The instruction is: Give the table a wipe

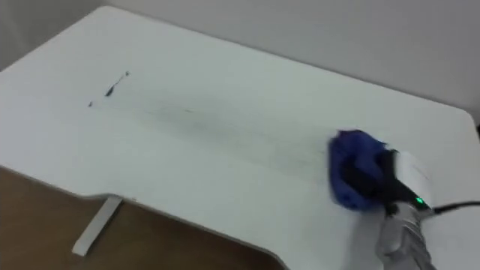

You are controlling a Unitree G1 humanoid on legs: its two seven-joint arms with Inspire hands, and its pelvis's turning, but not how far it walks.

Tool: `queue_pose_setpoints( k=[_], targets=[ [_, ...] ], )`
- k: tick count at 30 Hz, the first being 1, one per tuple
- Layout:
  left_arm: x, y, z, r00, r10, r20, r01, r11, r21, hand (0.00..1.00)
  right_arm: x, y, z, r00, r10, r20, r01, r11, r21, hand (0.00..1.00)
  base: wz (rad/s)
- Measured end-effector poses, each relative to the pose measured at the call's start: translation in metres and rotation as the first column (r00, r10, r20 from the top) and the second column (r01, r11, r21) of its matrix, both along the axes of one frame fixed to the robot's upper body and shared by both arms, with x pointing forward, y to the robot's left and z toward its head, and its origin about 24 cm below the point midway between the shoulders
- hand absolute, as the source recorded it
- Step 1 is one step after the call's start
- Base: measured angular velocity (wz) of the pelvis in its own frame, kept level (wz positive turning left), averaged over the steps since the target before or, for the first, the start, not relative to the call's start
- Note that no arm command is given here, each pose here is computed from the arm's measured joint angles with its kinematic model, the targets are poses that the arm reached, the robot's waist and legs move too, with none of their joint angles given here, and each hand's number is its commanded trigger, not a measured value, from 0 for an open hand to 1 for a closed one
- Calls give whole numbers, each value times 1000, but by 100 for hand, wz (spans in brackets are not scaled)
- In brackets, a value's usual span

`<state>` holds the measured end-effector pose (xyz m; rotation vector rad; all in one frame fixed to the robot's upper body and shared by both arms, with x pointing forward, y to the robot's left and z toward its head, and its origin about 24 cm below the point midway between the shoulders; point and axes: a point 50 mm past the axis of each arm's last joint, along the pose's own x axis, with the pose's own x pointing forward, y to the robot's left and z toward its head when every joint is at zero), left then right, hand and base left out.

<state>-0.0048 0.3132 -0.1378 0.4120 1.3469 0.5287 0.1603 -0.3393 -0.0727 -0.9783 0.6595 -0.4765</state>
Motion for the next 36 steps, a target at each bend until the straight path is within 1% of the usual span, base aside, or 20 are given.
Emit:
queue_pose_setpoints(
  k=[2, 4, 5, 6, 7, 8, 9, 10, 11, 12, 13, 15, 17, 19, 22, 25, 29, 32, 35, 36],
  targets=[
    [-3, -6, -2, 999, -45, -28, 44, 999, -8, 0, 1, -3, 0, 999, -36, 9, 36, 998, 45, 100, -46],
    [-1, -16, -7, 998, -50, -30, 49, 998, -35, 0, 28, 9, 6, 999, -3, 34, 1, 997, 76, 100, -88],
    [-1, -21, -9, 999, -44, -29, 42, 998, -46, 0, 36, 12, 8, 999, -3, 39, 0, 997, 74, 100, -118],
    [2, -29, -12, 1000, -28, -14, 27, 997, -67, 0, 54, 21, 15, 998, 27, 50, -30, 998, 58, 100, -144],
    [4, -36, -15, 1000, -8, -3, 8, 996, -87, 0, 76, 39, 24, 992, 108, 68, -111, 993, 44, 100, -153],
    [6, -38, -16, 1000, 0, -1, 0, 996, -94, 0, 89, 50, 29, 983, 165, 78, -168, 985, 32, 100, -143],
    [5, -40, -17, 1000, 19, -11, -21, 994, -104, 0, 114, 78, 40, 953, 283, 104, -286, 958, 14, 100, -92],
    [6, -40, -17, 999, 41, -17, -43, 993, -108, 0, 130, 105, 46, 917, 380, 117, -383, 924, 3, 100, -59],
    [10, -40, -17, 999, 49, -8, -50, 993, -111, 0, 135, 115, 48, 903, 412, 121, -416, 910, 1, 100, -6],
    [21, -39, -15, 998, 60, 27, -57, 992, -111, 0, 139, 126, 50, 884, 449, 131, -452, 892, 1, 100, 25],
    [25, -38, -14, 997, 61, 48, -56, 994, -99, 0, 141, 132, 50, 873, 468, 136, -473, 881, -1, 100, 35],
    [27, -34, -11, 995, 71, 67, -66, 995, -78, 0, 139, 129, 49, 870, 476, 124, -477, 878, -24, 100, 48],
    [22, -30, -7, 995, 76, 71, -72, 996, -52, 0, 125, 119, 40, 885, 448, 126, -449, 893, -20, 100, 52],
    [12, -25, -6, 993, 102, 59, -100, 994, -37, 0, 94, 102, 21, 921, 370, 123, -372, 928, -4, 100, 72],
    [-4, -24, -5, 995, 102, 19, -102, 994, -26, 0, 61, 77, 6, 959, 266, 97, -266, 964, -6, 100, 39],
    [-5, -24, -5, 995, 101, 18, -100, 995, -28, 0, 55, 62, 9, 969, 231, 85, -230, 973, -22, 100, 0],
    [1, -27, -6, 993, 107, 49, -105, 994, -40, 0, 67, 64, 13, 967, 250, 54, -249, 968, -26, 100, -8],
    [10, -31, -8, 994, 84, 66, -80, 995, -59, 0, 77, 72, 20, 957, 290, 26, -289, 956, -49, 100, -14],
    [24, -39, -9, 992, 68, 103, -61, 995, -73, 0, 95, 86, 32, 933, 360, -4, -359, 928, -104, 100, -27],
    [28, -40, -9, 992, 57, 109, -49, 996, -75, 0, 104, 95, 36, 914, 405, -20, -405, 906, -122, 100, -9]
  ],
)
